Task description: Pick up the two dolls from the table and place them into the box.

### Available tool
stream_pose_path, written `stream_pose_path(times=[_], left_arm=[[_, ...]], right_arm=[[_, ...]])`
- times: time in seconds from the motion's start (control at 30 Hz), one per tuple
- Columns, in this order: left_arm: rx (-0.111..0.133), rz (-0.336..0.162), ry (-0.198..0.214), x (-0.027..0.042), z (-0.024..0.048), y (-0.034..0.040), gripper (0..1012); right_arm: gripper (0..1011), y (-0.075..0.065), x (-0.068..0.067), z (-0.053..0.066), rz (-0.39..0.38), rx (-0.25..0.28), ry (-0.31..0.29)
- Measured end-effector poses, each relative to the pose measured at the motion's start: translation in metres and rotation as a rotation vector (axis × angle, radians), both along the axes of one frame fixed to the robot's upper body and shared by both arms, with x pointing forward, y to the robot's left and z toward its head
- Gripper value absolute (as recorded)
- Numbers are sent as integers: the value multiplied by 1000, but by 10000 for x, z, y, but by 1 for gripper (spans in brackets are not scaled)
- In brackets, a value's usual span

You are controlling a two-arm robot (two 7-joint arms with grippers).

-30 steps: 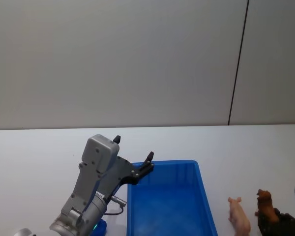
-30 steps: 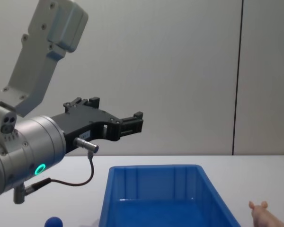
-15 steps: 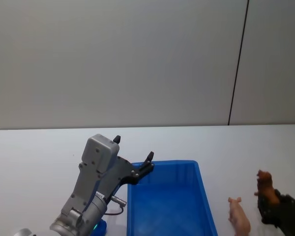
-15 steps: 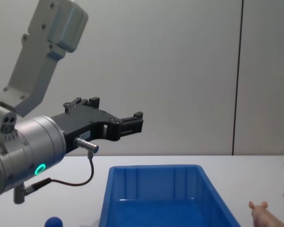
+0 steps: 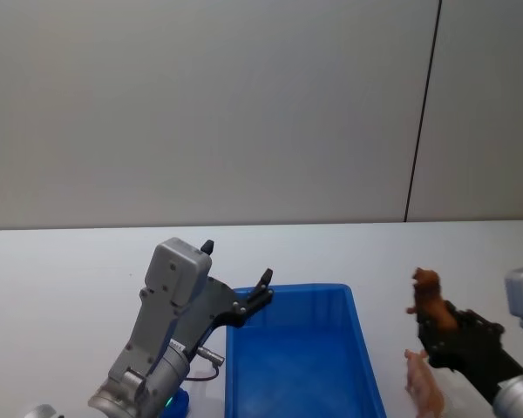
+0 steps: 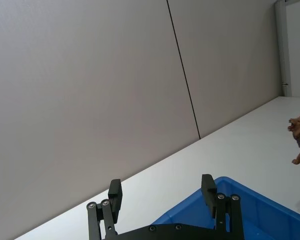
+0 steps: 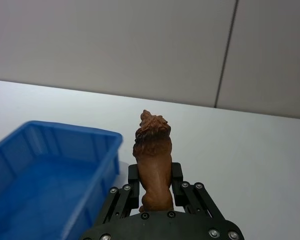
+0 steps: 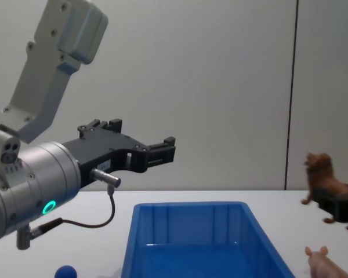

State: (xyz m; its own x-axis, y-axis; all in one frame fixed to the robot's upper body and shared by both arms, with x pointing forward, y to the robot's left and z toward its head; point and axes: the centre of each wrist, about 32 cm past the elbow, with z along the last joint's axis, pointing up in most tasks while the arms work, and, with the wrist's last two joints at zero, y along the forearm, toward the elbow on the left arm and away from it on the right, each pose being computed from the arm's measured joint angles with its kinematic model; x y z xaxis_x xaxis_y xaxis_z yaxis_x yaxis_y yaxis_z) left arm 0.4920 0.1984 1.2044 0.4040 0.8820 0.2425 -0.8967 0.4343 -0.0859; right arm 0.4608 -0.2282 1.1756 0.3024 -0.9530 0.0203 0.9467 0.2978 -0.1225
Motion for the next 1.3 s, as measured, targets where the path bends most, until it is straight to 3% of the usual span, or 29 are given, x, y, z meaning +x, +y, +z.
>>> stream_pose_path(times=[0.67,1.0,1.17,1.3], left_arm=[[0,0,0,0,0,0,1001],[0,0,0,0,0,0,1001],[0,0,0,0,0,0,1001],[0,0,0,0,0,0,1001]], right_arm=[[363,419,206,65,272,56,9],[641,548,267,49,315,59,29],[824,565,271,43,296,56,35],[905,561,255,37,268,53,36]])
